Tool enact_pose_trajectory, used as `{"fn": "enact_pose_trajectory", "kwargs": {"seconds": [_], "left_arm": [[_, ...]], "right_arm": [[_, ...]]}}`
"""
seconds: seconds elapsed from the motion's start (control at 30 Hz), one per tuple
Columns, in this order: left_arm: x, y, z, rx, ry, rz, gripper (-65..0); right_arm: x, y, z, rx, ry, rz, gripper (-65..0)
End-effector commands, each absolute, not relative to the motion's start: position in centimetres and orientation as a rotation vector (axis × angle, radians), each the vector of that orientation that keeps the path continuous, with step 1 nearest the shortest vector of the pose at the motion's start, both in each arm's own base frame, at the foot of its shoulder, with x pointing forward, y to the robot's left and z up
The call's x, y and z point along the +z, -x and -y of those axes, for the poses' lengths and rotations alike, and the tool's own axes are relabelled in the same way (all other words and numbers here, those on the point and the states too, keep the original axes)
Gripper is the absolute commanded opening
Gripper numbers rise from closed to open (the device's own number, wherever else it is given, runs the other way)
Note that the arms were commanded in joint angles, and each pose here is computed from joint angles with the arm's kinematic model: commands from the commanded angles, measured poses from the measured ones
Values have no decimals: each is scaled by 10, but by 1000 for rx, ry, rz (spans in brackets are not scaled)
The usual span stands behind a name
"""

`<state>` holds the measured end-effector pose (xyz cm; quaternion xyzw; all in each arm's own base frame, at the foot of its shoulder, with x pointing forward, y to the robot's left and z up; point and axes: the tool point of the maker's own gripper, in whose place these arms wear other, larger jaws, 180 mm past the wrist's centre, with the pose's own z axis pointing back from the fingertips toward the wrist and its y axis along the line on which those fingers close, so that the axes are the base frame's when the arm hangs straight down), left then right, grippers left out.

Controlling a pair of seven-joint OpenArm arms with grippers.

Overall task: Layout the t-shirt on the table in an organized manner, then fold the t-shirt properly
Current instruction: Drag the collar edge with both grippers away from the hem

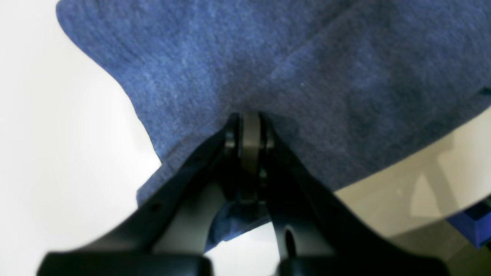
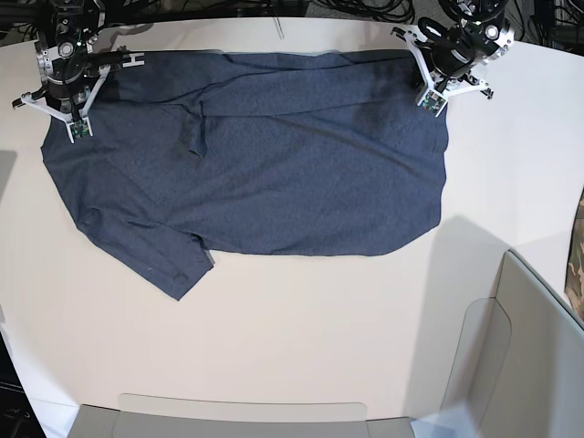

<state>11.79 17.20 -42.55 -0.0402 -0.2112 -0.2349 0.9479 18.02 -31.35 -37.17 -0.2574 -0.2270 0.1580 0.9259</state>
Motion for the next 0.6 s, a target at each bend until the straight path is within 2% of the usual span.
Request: {"fn": "enact_pose_trajectory", "kwargs": {"seconds": [0.0, 0.37, 0.57], "left_arm": [[-446, -64, -181, -513, 72, 211, -648], [-448, -38, -176, -516, 105, 176, -649], [-448, -41, -179, -515, 97, 181, -649]], "right_arm": [[-362, -186, 319, 337, 556, 486, -650], [-363, -187, 317, 337, 552, 490, -650], [-376, -161, 313, 368, 531, 421, -650]]}}
